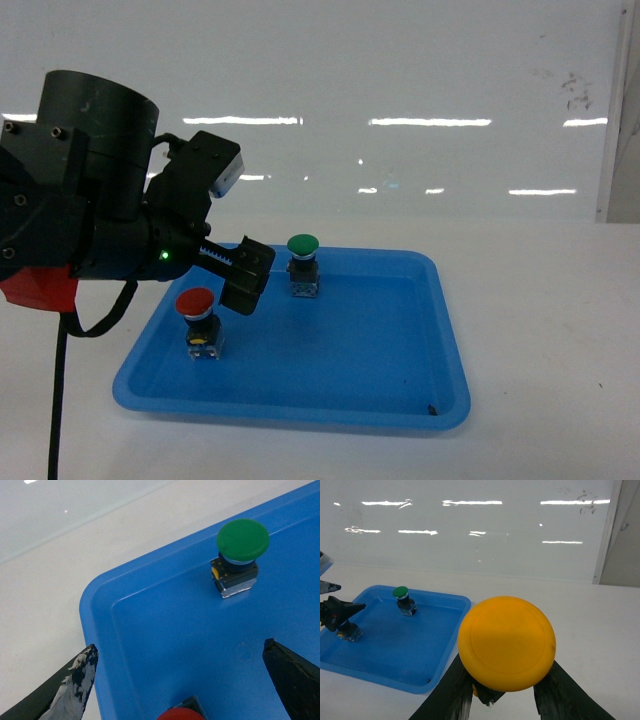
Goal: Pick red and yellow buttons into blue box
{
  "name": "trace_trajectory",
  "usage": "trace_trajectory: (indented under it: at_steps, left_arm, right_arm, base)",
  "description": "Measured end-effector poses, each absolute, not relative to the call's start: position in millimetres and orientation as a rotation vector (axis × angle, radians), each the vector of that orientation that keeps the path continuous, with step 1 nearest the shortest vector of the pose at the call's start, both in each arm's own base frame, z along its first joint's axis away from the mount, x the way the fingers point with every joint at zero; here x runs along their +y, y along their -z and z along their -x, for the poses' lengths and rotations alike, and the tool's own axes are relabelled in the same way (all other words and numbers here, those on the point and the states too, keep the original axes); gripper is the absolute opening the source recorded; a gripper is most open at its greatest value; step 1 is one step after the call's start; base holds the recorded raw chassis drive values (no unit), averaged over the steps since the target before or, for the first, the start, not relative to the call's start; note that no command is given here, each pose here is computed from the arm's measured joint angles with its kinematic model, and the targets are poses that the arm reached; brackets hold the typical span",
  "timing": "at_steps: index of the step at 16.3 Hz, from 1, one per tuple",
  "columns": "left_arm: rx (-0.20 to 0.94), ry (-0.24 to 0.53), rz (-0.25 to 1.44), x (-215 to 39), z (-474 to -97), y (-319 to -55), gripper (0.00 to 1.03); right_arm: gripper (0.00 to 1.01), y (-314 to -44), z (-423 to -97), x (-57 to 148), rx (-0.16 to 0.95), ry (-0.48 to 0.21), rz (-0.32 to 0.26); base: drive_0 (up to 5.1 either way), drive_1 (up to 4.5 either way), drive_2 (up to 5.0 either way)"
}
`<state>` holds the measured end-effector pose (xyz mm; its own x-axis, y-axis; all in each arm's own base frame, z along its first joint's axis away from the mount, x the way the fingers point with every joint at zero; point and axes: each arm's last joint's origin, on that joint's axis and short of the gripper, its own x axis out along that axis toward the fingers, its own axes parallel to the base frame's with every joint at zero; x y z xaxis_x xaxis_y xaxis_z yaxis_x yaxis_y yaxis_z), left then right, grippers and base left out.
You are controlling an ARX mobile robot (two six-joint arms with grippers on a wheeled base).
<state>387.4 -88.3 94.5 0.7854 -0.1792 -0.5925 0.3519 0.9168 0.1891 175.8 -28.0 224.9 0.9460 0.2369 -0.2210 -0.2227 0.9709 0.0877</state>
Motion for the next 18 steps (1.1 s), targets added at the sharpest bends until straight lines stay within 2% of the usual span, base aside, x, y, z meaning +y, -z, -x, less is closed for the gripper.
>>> trace_trajectory:
  at_steps: [2, 6, 11, 13, 15, 18]
  left_arm:
    - [0.625, 0.268, -0.305, -86.7, -393.9, -87.1, 0.98]
    - [0.624, 0.241, -0.309, -84.3, -396.6, -88.4, 0.98]
    - [0.616, 0.249, -0.291, -74.9, -389.0, -80.3, 0.98]
    - [0.517, 0.257, -0.265, -67.2, -383.3, -79.7, 0.98]
    - [0.442, 0.220, -0.228, -58.0, -376.4, -84.3, 0.98]
    - [0.437, 0.221, -0.204, -54.5, -364.2, -82.2, 0.98]
  right_arm:
    - [0.27, -224.9, -175.8, -28.0, 0.233, -0.234, -0.062]
    - [0.27, -224.9, -175.8, -28.0, 0.233, -0.234, -0.062]
    - [0.27, -224.9, -175.8, -28.0, 0.233, -0.234, -0.062]
    - [0.27, -224.9, -175.8, -27.9, 0.233, -0.235, -0.062]
    - [0.27, -225.0, -175.8, -28.0, 0.232, -0.234, -0.062]
    - [0.27, -224.9, -175.8, -28.0, 0.233, -0.234, -0.062]
  base:
    - [0.0, 0.00, 0.0]
    - [0.0, 0.00, 0.0]
    - [0.0, 0.00, 0.0]
    - [0.0, 0.00, 0.0]
    - [0.0, 0.00, 0.0]
    - [0.0, 0.00, 0.0]
